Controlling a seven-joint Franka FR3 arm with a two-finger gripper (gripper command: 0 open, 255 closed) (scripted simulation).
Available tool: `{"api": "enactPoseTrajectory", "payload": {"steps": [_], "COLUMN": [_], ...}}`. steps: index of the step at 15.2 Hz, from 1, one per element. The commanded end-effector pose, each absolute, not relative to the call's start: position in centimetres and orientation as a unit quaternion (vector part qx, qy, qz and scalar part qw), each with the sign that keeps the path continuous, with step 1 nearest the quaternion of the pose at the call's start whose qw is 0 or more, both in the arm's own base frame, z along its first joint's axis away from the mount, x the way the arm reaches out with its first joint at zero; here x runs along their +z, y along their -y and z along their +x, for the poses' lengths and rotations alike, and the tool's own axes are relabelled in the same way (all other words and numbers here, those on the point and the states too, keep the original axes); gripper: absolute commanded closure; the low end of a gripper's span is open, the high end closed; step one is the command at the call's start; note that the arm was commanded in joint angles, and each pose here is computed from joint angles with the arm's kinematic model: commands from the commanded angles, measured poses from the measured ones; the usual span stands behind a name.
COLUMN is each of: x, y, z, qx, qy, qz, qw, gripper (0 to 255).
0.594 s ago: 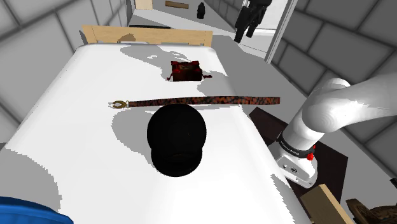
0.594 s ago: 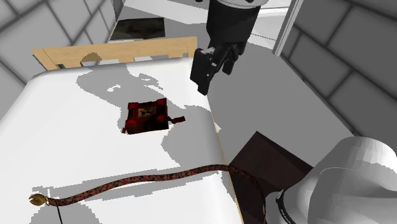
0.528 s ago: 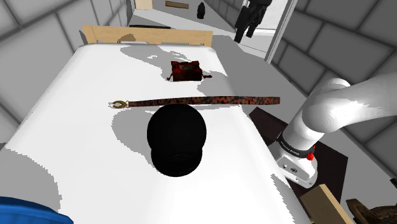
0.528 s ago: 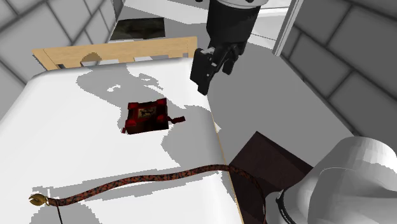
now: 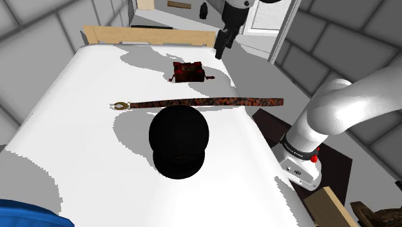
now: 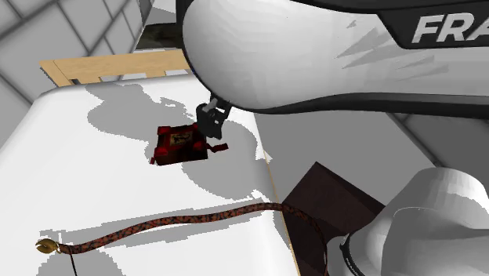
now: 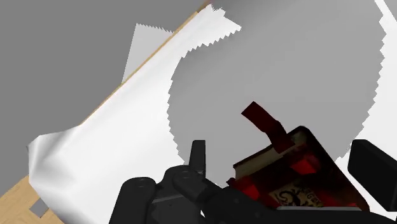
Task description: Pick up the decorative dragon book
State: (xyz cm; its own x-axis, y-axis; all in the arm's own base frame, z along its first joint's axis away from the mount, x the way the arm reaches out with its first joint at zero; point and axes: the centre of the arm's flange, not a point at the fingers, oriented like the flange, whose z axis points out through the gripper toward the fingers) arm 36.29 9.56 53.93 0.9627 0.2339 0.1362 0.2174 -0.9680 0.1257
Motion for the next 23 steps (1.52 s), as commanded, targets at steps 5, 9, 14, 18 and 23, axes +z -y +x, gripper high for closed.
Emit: {"api": "enactPoseTrajectory", "payload": {"steps": [5, 9, 14, 18, 23], "x": [47.9, 45.5, 43.0, 43.1, 43.0], "y": [-15.1, -15.9, -15.9, -16.0, -15.9], "z": [39.6, 40.1, 40.1, 40.0, 40.1], "qx": [0.09, 0.092, 0.092, 0.092, 0.092], "qy": [-0.187, -0.197, -0.197, -0.197, -0.197], "qz": [0.972, 0.969, 0.969, 0.969, 0.969], "qw": [0.11, 0.118, 0.118, 0.118, 0.118], "gripper": [0, 0, 0, 255, 255]}}
